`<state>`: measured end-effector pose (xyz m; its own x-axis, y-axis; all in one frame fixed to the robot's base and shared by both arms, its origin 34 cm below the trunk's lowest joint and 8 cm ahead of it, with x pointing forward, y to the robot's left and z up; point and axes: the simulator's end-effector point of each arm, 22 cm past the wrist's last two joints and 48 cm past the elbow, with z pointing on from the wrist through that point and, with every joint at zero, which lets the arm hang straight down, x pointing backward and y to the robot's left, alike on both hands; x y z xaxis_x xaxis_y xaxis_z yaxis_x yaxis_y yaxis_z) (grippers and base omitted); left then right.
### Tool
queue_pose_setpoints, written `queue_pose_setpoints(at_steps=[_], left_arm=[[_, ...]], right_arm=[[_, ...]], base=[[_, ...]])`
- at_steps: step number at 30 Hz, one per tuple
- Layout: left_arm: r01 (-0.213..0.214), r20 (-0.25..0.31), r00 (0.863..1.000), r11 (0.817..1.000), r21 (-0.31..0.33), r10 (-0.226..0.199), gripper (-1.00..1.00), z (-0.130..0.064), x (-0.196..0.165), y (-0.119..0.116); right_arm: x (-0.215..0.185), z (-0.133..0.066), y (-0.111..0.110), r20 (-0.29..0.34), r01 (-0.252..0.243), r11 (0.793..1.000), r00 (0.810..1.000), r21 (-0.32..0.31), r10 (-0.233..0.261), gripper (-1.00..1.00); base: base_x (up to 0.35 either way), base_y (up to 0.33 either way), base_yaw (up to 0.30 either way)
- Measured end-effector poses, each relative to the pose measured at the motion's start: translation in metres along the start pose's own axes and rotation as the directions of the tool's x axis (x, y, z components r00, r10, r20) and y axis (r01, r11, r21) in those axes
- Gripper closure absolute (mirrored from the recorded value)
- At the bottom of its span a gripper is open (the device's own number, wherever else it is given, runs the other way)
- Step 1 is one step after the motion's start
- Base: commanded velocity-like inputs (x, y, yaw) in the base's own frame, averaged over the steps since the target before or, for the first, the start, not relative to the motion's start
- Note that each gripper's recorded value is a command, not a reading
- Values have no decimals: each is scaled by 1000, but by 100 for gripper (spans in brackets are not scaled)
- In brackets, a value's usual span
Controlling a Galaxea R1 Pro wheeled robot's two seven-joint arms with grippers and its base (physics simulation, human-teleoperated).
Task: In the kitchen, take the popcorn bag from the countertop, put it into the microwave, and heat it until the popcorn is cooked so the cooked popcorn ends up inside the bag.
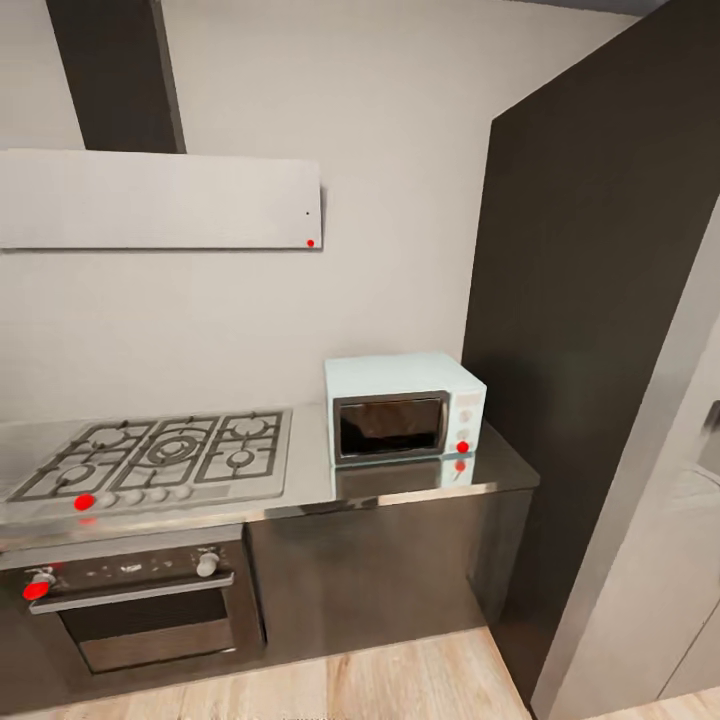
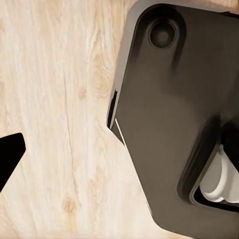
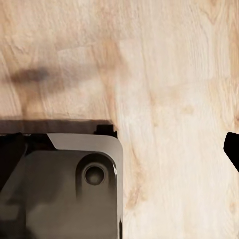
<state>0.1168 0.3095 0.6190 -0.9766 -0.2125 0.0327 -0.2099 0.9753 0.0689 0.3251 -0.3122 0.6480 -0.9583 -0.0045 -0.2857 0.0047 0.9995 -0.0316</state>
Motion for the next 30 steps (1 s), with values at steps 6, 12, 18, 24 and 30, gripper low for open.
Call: queue_pose_setpoints(at_steps=[6, 12, 18, 24, 30], left_arm=[[0, -4, 1000, 1000, -1, 0, -100, 0, 1, 0], [0, -8, 1000, 1000, -2, 0, -100, 0, 3, 1], [-1, -10, 1000, 1000, -2, 1, -100, 0, 4, 1], [-1, -10, 1000, 1000, -2, 1, -100, 0, 4, 1], [0, -11, 1000, 1000, -1, 0, -100, 0, 4, 0]], right_arm=[[2, 0, 0, -4, 0, 1000, 1000, 0, 0, -100], [3, 1, 0, -7, 0, 1000, 1000, 0, 0, -100], [4, 1, 0, -9, 0, 1000, 1000, -1, 0, -100], [3, 1, 0, -6, 0, 1000, 1000, -1, 0, -100], [-74, -8, -12, 285, 5, 1000, 958, 27, -13, -100]], base=[[0, 0, 256], [0, 0, 256], [0, 0, 258], [0, 0, 80], [0, 0, 1]])
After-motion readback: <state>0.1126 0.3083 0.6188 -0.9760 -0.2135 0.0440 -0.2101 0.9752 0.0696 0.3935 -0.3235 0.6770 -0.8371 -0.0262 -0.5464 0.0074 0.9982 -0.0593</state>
